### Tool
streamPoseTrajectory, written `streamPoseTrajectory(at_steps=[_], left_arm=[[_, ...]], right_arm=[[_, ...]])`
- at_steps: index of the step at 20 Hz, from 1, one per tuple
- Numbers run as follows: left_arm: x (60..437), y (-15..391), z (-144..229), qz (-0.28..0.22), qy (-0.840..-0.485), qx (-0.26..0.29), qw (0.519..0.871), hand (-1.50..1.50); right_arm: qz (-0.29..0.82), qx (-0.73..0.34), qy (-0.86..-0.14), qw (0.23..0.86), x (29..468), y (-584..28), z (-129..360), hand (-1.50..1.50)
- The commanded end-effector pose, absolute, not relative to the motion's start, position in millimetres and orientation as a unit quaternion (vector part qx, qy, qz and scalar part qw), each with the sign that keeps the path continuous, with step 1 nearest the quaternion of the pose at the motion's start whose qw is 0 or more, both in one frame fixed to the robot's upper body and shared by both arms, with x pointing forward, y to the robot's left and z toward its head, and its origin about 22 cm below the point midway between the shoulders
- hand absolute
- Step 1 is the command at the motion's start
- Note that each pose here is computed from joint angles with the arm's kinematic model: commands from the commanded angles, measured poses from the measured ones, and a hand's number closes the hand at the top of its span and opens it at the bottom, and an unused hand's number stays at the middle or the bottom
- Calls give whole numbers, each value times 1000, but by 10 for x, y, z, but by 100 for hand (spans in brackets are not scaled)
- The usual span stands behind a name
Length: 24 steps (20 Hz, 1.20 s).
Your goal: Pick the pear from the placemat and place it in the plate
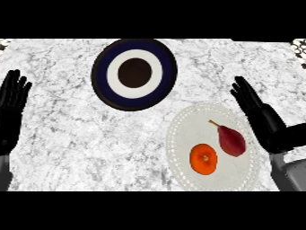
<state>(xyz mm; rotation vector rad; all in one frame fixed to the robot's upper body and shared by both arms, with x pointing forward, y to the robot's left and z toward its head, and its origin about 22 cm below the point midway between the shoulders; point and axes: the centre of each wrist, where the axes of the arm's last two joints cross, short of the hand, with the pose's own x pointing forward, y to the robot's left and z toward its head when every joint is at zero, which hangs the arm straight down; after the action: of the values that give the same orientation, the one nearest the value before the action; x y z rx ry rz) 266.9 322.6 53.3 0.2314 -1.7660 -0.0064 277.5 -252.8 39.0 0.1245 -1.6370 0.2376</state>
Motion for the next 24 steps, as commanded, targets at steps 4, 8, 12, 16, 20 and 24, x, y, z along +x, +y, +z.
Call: streamPoseTrajectory(at_steps=[4, 8, 12, 16, 20, 24], left_arm=[[2969, 3128, 696, -62, -737, 123, 661, 0], [2814, 2914, 376, -94, -716, 97, 685, 0], [2987, 2660, 419, -94, -703, 110, 696, 0], [2949, 2766, 412, -96, -700, 99, 701, 0], [2975, 2556, 307, -90, -693, 105, 707, 0], [2976, 2489, 446, -94, -696, 96, 705, 0]], right_arm=[[115, 142, -714, 676, 2932, -1745, 798, -150], [423, -75, -738, 520, 3110, -2063, 1144, 150], [275, -15, -708, 650, 2751, -1542, 232, -150], [350, -32, -721, 597, 2448, -1846, -25, -150], [362, -118, -748, 544, 2482, -2073, 154, -150], [355, -142, -768, 513, 2484, -2182, 752, -150]])
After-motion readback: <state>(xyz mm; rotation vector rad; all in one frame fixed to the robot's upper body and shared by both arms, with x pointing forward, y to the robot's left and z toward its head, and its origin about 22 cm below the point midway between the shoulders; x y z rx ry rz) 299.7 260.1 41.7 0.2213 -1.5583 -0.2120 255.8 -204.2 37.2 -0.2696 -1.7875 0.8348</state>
